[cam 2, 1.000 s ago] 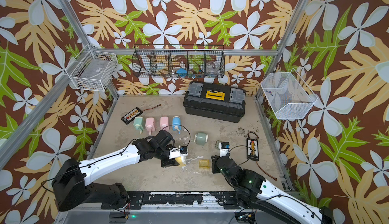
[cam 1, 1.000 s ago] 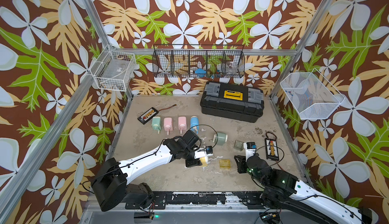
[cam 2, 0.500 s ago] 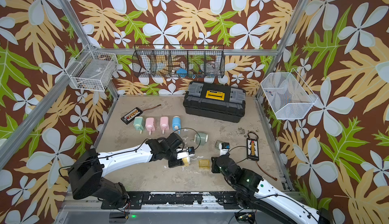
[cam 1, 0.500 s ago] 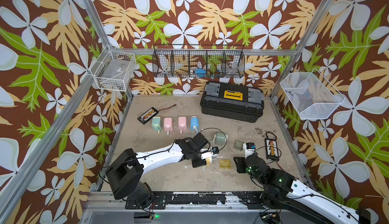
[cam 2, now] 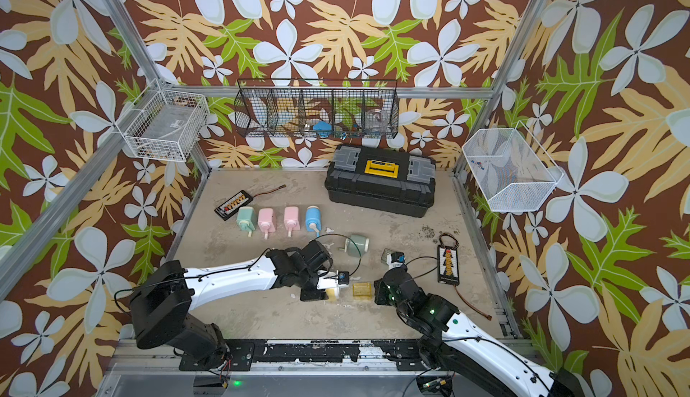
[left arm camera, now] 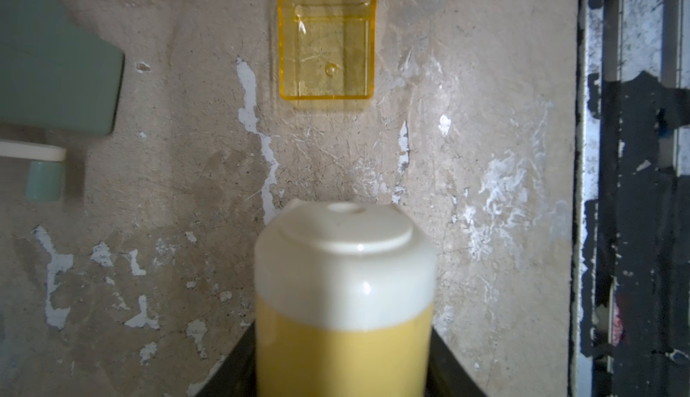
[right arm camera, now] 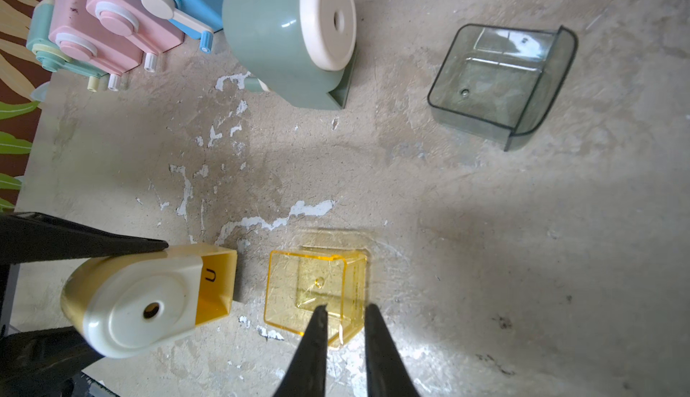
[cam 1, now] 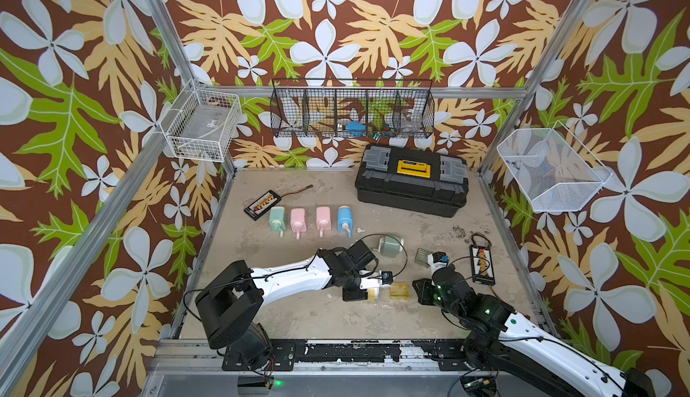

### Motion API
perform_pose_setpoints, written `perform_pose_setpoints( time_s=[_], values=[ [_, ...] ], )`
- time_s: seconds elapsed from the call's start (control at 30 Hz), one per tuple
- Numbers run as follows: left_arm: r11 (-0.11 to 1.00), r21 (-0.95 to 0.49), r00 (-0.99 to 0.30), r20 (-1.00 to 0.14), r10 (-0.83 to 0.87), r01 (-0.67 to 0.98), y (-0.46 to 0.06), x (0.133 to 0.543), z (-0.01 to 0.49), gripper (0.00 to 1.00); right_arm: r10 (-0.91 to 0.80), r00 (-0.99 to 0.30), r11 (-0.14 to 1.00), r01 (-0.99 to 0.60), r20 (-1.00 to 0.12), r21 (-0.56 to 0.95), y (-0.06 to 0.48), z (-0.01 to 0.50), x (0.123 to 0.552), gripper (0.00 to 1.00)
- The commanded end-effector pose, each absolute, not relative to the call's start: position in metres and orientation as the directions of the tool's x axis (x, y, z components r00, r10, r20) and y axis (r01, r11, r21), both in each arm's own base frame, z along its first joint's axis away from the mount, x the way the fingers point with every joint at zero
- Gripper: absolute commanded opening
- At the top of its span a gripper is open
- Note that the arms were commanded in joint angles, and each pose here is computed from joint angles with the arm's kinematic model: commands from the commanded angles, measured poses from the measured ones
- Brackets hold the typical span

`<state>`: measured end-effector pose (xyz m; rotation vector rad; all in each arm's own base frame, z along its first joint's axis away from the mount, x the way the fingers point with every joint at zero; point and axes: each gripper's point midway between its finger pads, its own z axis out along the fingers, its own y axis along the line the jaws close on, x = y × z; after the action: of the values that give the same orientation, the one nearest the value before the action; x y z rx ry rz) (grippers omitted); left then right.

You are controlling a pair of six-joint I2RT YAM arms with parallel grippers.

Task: Put the tray back into the pencil sharpener
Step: Close the container of the pencil sharpener.

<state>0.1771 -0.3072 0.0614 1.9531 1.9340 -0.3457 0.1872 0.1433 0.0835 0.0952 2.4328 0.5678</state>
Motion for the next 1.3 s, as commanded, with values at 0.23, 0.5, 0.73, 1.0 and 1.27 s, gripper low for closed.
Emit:
perform_pose_setpoints(
  time_s=[0.23,0.5,0.73,1.0,1.27],
  values=[
    [-0.024,0.082,0.056,-0.411,0.910,0.996,-0.307,0.174,0.058,0.54,0.208,-0.794,0.898,-0.076,-0.571,0.433,0.145,0.085,0.188,0.20],
    [-0.022,0.098,0.062,-0.418,0.907,0.995,-0.302,0.172,0.058,0.62,0.197,-0.804,0.896,-0.084,-0.561,0.435,0.148,0.081,0.187,0.23],
    [-0.017,0.088,0.056,-0.471,0.880,0.996,-0.306,0.167,0.061,0.62,0.169,-0.815,0.892,-0.113,-0.555,0.437,0.155,0.078,0.188,0.27],
    [-0.019,0.073,0.053,-0.508,0.859,0.997,-0.314,0.165,0.061,0.54,0.125,-0.832,0.901,-0.133,-0.541,0.413,0.163,0.070,0.191,0.28],
    [-0.009,0.076,0.047,-0.511,0.858,0.997,-0.313,0.167,0.059,0.47,0.108,-0.848,0.926,-0.104,-0.519,0.363,0.157,0.054,0.192,0.26]
  ],
)
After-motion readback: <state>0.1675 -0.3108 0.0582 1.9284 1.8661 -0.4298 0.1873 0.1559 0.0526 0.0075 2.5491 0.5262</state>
